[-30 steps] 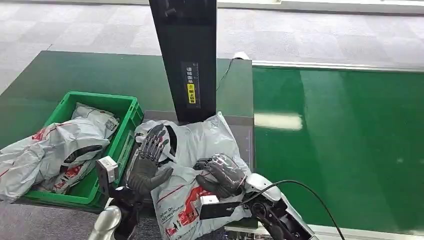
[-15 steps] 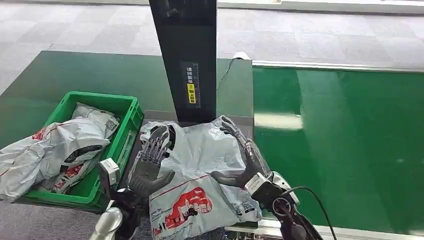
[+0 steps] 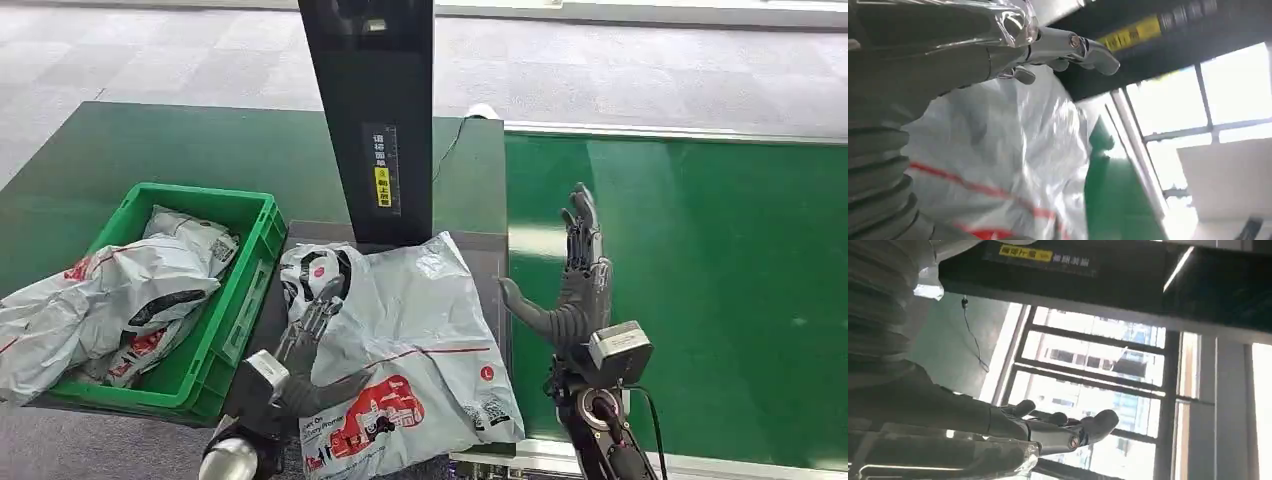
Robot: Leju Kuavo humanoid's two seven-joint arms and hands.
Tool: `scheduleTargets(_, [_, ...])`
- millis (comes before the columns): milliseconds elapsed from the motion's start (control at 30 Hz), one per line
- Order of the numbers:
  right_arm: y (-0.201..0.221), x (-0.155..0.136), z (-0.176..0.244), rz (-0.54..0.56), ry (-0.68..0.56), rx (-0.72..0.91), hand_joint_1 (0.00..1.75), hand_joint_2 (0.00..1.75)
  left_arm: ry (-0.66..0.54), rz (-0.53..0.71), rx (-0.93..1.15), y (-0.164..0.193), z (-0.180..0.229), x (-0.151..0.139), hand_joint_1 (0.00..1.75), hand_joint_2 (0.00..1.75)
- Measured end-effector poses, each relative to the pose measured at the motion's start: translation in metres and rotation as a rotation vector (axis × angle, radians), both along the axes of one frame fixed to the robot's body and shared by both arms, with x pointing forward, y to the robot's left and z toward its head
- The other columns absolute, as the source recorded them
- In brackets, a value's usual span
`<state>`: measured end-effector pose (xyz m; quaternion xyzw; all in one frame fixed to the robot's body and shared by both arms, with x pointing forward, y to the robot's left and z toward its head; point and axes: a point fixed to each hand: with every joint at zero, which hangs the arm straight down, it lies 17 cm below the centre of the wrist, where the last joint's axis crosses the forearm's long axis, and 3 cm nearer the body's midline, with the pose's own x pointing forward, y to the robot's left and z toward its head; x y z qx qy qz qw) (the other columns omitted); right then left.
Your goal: Moved the parcel from conveyor to table for the left to box.
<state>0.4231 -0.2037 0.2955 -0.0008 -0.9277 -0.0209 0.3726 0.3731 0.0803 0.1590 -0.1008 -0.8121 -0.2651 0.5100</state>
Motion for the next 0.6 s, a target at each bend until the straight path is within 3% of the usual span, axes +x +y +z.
scheduleTargets(500, [-0.017,0.004,0.001,-0.036,0.005,0.019,0.00,1.75,-0.026,-0.071,0.065,-0.020,-0.008,-0.020,0.00,1.75])
scheduleTargets(600, [-0.017,0.004,0.001,-0.035,0.006,0.019,0.00,1.75,-0.096,-0.050,0.261,-0.026,-0.024,-0.021,0.00,1.75])
